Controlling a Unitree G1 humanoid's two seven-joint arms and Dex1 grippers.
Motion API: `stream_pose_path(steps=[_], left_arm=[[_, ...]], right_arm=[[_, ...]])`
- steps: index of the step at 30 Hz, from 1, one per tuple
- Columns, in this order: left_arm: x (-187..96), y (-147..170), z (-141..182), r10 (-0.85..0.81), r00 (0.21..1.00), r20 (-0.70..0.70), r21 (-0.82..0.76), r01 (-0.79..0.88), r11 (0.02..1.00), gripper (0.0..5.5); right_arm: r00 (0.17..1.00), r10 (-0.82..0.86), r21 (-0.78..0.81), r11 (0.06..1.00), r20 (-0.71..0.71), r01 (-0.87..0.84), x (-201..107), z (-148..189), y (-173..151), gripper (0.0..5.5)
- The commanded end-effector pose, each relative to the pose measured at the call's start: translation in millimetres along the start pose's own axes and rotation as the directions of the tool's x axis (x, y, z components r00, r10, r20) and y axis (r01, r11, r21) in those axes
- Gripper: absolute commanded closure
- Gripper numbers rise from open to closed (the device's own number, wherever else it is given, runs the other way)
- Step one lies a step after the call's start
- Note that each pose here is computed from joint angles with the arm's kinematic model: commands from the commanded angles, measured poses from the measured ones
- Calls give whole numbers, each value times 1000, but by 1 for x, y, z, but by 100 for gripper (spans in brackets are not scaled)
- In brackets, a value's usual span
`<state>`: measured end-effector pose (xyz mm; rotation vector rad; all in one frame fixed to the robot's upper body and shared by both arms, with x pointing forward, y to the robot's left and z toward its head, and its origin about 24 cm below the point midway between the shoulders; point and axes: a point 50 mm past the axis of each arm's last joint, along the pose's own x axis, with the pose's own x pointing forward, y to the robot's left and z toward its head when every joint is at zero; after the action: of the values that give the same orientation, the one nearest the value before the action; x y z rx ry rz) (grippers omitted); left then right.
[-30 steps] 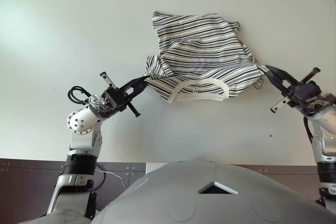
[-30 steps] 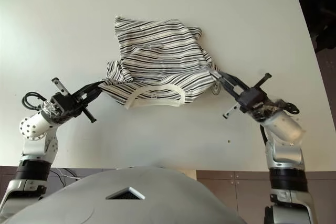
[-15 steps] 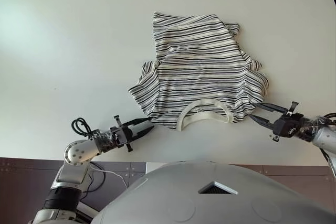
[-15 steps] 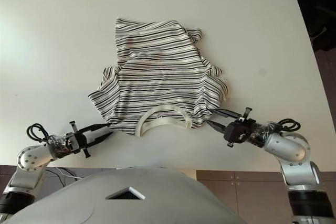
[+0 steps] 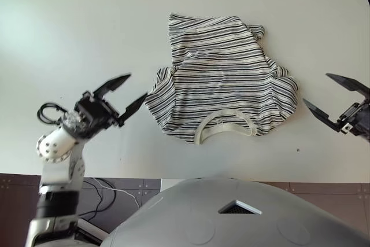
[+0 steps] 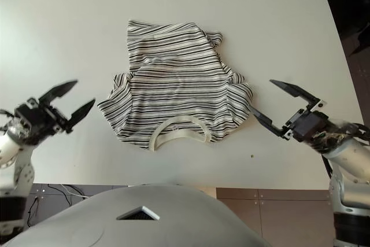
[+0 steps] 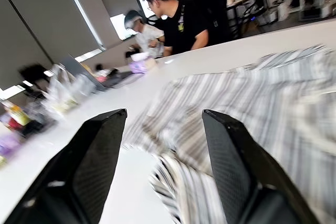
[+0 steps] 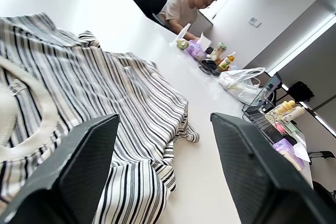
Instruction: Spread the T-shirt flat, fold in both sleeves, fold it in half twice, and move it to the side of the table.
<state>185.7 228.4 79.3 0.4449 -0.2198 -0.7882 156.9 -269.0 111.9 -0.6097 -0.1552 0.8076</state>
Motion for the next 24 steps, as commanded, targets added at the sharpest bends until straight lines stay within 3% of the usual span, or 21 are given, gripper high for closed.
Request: stream_pose_path(steps=[1,5,8,13,17,24], left_arm=[[35,-4,-13,-47,992,-118,229,73,971,284],[42,-15,-43,-127,941,-314,386,249,888,284],[33,-29,-61,-194,888,-417,411,375,831,284],[2,-45,-77,-270,808,-524,356,496,792,284],[-34,-53,-76,-266,770,-579,278,494,824,284],[-65,-60,-69,-245,736,-631,207,465,861,284]], right_arm=[[994,-93,-85,992,-59,88,21,-13,-17,230],[975,-63,-212,977,-214,17,39,-36,-9,230],[947,-41,-280,959,-318,-53,48,-55,-3,230],[936,0,-317,941,-353,-120,57,-64,3,230],[920,89,-288,935,-381,-209,46,-67,16,230],[846,222,-221,905,-485,-364,24,-74,42,230]])
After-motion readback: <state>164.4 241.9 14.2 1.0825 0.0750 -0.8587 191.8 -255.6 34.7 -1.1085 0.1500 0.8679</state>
